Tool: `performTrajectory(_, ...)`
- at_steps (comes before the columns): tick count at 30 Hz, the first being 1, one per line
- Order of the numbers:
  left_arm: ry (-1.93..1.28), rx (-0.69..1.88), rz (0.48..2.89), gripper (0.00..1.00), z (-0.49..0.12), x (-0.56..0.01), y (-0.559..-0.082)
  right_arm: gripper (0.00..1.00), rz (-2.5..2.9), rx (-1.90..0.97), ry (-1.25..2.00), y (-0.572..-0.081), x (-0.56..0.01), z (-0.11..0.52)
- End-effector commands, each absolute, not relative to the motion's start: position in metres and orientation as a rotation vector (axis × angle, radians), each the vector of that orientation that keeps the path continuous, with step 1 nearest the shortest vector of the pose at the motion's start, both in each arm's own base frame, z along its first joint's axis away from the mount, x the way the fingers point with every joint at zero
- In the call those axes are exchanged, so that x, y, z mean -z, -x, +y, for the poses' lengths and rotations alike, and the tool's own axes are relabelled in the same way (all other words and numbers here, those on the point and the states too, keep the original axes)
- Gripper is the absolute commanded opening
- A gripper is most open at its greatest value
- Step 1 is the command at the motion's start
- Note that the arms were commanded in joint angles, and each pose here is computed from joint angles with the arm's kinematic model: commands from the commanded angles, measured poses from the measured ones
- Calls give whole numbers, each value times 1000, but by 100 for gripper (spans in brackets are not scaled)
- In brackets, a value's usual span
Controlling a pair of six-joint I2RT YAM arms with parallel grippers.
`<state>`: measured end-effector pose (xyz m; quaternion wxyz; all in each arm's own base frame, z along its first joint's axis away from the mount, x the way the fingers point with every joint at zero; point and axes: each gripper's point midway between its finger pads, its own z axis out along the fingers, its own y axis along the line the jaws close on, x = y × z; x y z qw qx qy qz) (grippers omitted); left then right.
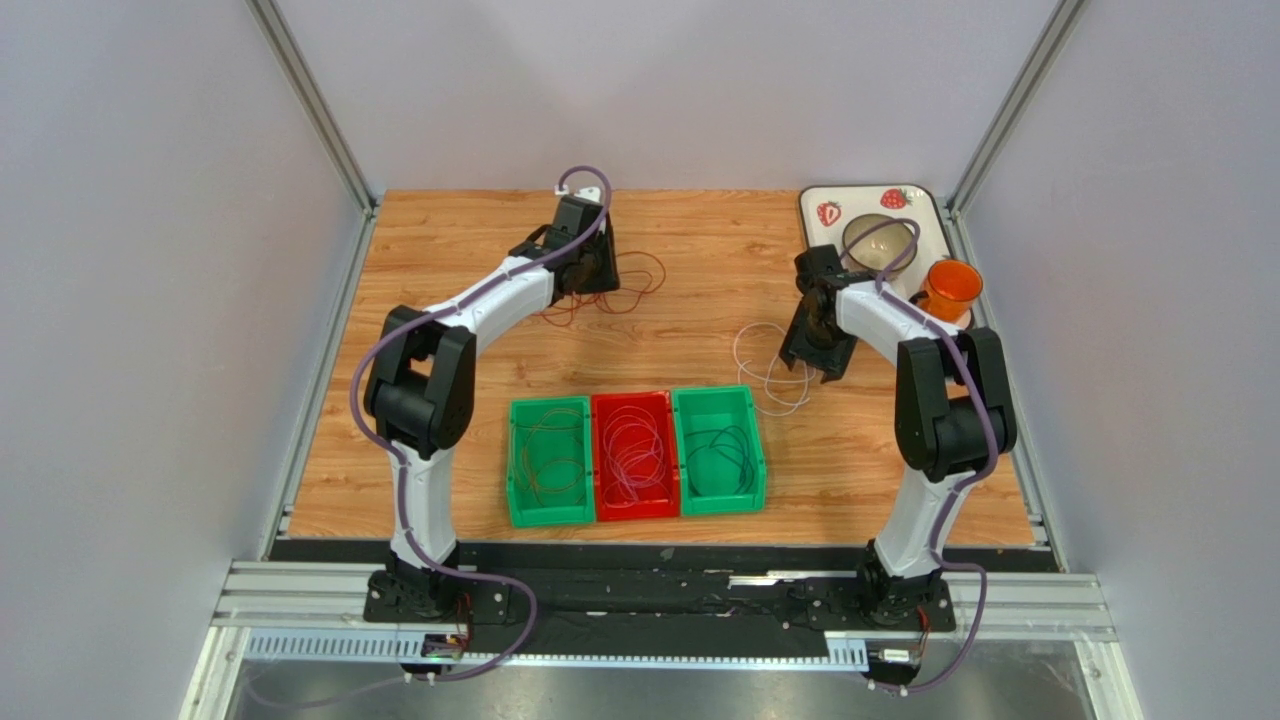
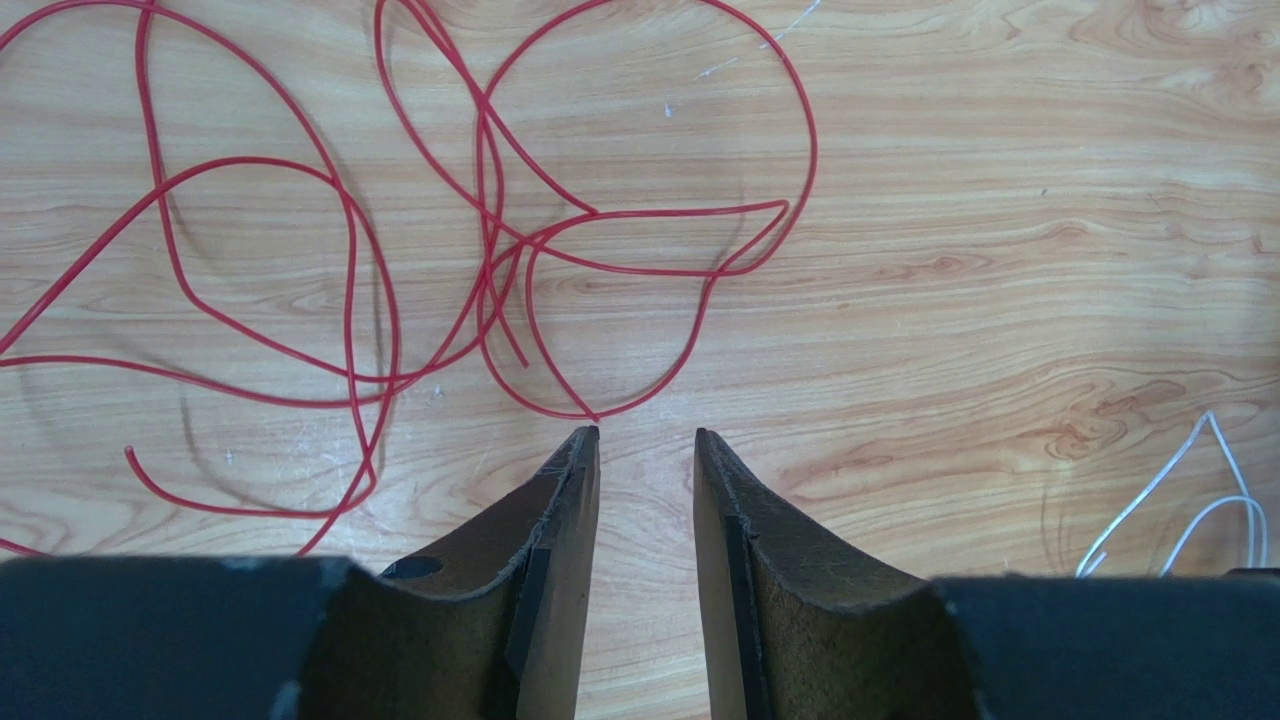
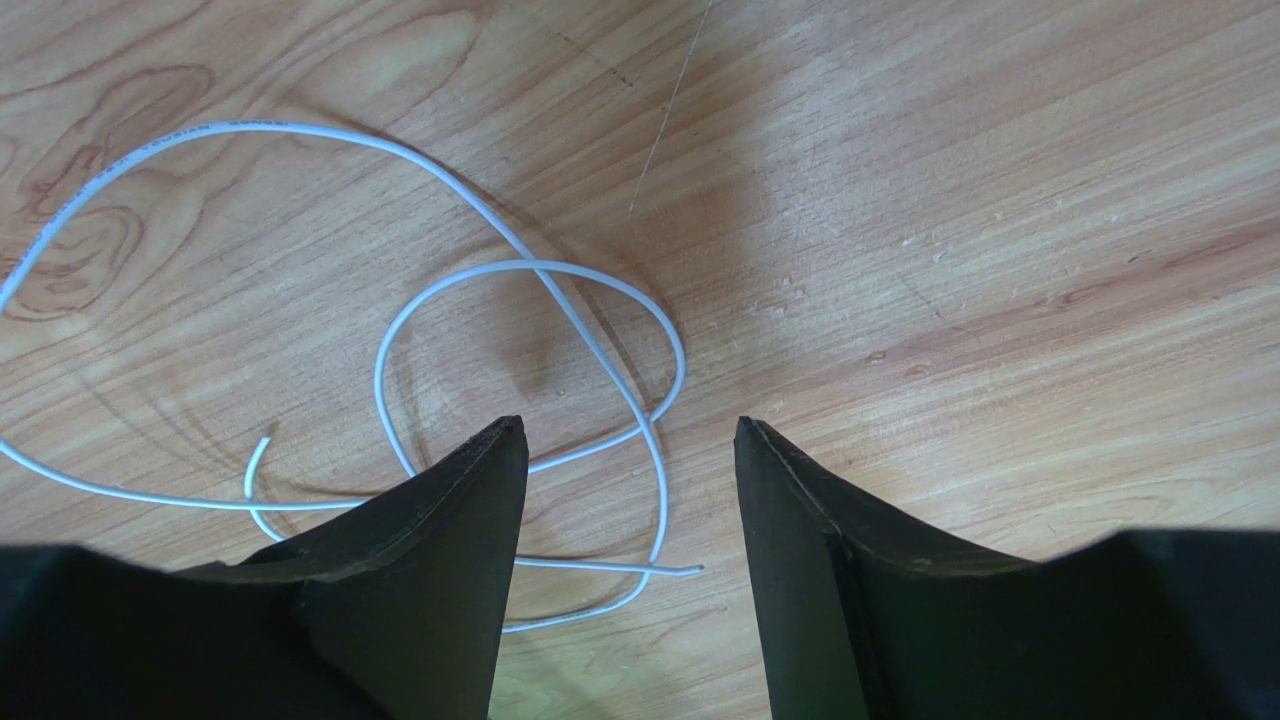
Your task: Untangle the cables
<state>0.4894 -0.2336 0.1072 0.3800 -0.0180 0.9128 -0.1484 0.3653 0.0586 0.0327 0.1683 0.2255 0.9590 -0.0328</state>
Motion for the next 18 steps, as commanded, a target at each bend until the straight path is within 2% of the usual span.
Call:
performTrajectory(1,62,405,2300,38,-234,-119,-496,56,2709,65,-657,-372,-32,57)
performTrajectory(8,61,406,2302,38,-234,-119,-496,40,2738,46,-669,-371,-25,57)
performTrajectory(15,66,403,2306,38,-232,-117,-496,38,2747,38,-677,-369,-23,56)
performTrajectory(18,69,406,2303,37,-232,-119,-496,33,2751,38,-677,-368,-22,56)
